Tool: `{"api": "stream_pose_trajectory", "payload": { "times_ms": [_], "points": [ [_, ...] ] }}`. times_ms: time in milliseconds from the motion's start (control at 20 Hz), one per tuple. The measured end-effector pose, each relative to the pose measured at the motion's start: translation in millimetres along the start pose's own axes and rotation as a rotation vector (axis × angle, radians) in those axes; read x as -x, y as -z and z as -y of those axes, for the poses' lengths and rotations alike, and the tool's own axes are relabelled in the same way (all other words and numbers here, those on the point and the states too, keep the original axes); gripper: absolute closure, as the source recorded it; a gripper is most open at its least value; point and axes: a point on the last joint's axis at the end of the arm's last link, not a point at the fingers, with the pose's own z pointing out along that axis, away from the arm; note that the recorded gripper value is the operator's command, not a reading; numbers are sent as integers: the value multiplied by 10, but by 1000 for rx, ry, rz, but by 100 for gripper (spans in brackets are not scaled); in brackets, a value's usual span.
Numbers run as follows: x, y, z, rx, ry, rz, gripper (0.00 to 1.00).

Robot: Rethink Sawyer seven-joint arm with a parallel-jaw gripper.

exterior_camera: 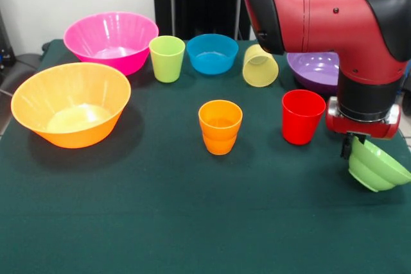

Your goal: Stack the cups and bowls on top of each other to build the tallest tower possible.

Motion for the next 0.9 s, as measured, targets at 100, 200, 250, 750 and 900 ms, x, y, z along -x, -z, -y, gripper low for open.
{"api": "stream_pose_trajectory", "payload": {
  "times_ms": [100,200,250,750,900],
  "points": [
    [13,6,14,0,-3,1,100],
    [26,11,30,0,-5,0,100],
    [50,22,62,0,-11,-1,100],
    [249,137,269,6,-49,5,100],
    [295,192,328,7,-61,-6,100]
  ]
}}
